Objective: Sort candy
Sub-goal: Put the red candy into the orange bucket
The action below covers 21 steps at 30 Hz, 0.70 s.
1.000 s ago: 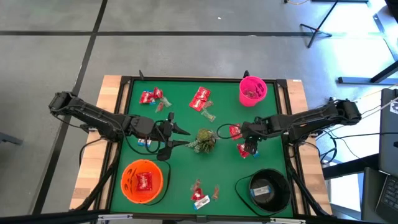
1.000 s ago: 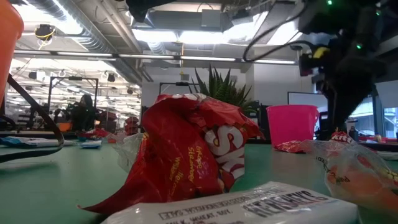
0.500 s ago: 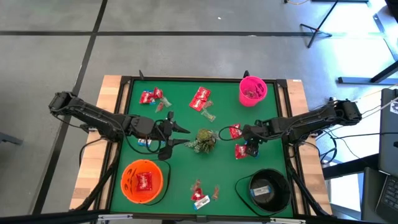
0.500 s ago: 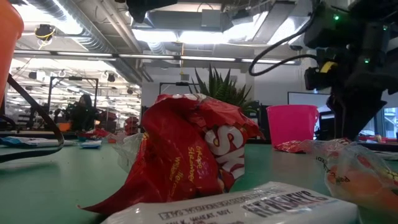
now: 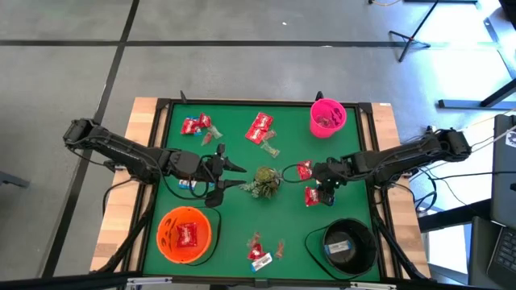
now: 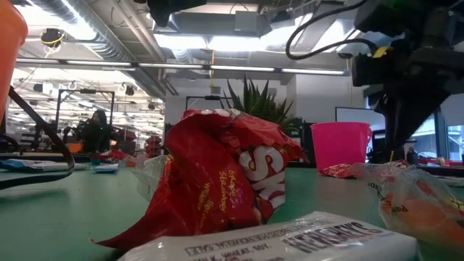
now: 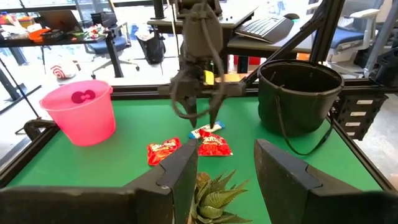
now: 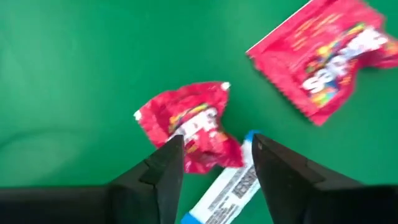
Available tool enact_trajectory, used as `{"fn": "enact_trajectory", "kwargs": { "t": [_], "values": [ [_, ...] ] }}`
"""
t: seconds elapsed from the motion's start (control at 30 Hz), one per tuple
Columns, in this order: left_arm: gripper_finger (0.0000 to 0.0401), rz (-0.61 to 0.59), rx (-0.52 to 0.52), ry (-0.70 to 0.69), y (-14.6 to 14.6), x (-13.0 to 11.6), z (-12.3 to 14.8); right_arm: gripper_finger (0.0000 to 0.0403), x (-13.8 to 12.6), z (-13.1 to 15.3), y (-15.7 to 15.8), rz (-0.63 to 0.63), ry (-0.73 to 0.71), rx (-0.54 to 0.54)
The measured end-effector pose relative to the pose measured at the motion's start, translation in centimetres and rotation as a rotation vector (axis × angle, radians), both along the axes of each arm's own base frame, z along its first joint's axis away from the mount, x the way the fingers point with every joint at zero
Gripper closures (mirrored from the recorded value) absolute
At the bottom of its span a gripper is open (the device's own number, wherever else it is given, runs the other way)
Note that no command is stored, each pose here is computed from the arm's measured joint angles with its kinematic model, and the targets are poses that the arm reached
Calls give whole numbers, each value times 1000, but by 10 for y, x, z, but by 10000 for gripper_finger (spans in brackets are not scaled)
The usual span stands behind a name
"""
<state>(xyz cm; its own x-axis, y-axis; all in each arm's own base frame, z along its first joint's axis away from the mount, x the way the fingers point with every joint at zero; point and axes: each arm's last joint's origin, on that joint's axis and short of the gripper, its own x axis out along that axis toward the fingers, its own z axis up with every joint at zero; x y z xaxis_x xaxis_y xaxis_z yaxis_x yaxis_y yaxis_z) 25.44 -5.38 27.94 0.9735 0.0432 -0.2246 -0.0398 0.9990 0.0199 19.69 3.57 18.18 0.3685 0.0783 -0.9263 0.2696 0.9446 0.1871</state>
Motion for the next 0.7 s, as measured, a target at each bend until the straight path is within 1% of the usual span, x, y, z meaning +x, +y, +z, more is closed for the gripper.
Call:
{"fn": "enact_trajectory", "kwargs": {
  "t": [0.07, 0.23, 0.33, 0.4, 0.47, 0.53, 0.6, 0.7],
  "values": [
    [252, 4, 1, 0, 0, 0, 0, 200, 1, -3, 3, 11, 15, -10],
    [252, 5, 1, 0, 0, 0, 0, 172, 4, -13, 8, 18, 53, -78],
    [252, 6, -1, 0, 0, 0, 0, 165, 6, -19, 8, 16, 82, -95],
    [252, 6, -3, -1, 0, 0, 0, 168, 8, -23, 9, 16, 100, -101],
    [252, 6, -3, 0, 0, 0, 0, 180, 9, -26, 8, 13, 112, -114],
    [252, 6, -4, -1, 0, 0, 0, 201, 10, -28, 8, 17, 121, -122],
    [252, 6, -4, -1, 0, 0, 0, 230, 10, -29, 8, 22, 122, -125],
    [252, 6, -3, 3, 0, 0, 0, 285, 9, -28, 8, 36, 117, -130]
  ]
}}
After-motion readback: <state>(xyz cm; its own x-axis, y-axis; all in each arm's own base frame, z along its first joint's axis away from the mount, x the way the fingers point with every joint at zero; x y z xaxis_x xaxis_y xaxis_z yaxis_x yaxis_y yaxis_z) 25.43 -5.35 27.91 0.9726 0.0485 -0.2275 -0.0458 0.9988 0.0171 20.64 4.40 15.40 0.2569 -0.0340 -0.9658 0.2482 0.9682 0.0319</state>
